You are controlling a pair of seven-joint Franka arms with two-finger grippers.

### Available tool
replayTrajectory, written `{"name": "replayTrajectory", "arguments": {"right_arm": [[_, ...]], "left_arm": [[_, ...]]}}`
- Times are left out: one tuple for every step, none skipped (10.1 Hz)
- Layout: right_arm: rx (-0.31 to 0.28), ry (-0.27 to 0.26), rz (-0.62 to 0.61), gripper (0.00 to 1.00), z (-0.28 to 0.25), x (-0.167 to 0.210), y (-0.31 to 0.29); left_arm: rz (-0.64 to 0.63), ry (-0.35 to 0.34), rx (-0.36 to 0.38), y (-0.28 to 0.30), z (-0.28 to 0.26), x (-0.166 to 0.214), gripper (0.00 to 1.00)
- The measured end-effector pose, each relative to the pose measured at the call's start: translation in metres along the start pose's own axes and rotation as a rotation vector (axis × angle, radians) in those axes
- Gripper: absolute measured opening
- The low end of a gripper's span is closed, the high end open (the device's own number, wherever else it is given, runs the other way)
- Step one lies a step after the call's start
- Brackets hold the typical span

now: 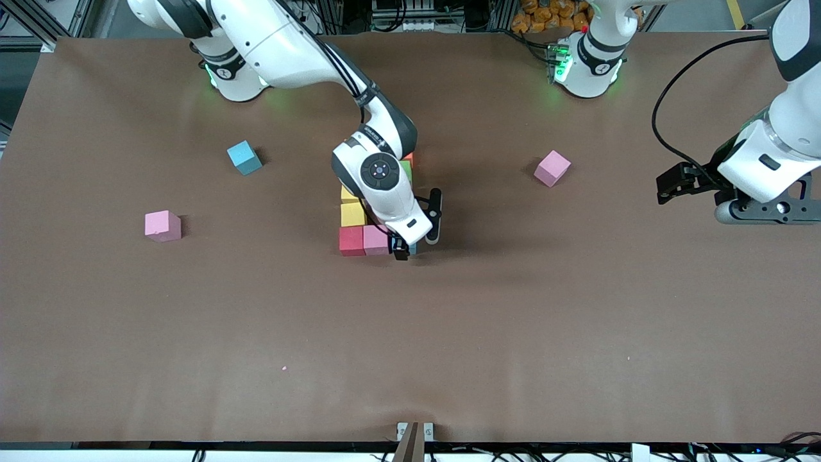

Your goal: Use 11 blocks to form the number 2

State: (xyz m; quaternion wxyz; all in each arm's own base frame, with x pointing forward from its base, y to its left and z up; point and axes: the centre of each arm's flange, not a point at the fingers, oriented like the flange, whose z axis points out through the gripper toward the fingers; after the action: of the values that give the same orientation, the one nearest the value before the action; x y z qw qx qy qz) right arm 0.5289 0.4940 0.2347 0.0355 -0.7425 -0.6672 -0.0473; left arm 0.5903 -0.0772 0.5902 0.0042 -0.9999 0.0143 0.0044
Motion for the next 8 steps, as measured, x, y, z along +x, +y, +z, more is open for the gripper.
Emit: {"name": "replayTrajectory", "arguments": {"right_arm": [[0.008,0.001,0.017,1.00,-0.013,0.002,-0.002],[0.023,-0.002,0.053,1.00,-0.028,0.004,-0.006],[0.034,-0.012,0.109,1.00,-0.048,0.005,-0.010],[0.035,-0.014,0.171,1.00,-0.074,0.003,-0.015],[0.023,-0.006,0.242,1.00,-0.104,-0.005,-0.018],[0.016,-0.002,0.316,1.00,-0.138,-0.023,-0.016],[0.018,-0.011,0.379,1.00,-0.173,-0.051,-0.008],[0.017,-0.015,0.450,1.00,-0.204,-0.081,0.007]], "left_arm": [[0.000,0.000,0.000,0.000,0.000,0.000,1.00],[0.000,0.000,0.000,0.000,0.000,0.000,1.00],[0.000,0.000,0.000,0.000,0.000,0.000,1.00],[0.000,0.000,0.000,0.000,0.000,0.000,1.00],[-0.001,0.000,0.000,0.000,0.000,0.000,1.00],[-0.001,0.000,0.000,-0.001,0.000,0.000,1.00],[-0.002,0.000,0.000,-0.001,0.000,0.000,1.00],[-0.002,0.000,0.000,-0.001,0.000,0.001,1.00]]}}
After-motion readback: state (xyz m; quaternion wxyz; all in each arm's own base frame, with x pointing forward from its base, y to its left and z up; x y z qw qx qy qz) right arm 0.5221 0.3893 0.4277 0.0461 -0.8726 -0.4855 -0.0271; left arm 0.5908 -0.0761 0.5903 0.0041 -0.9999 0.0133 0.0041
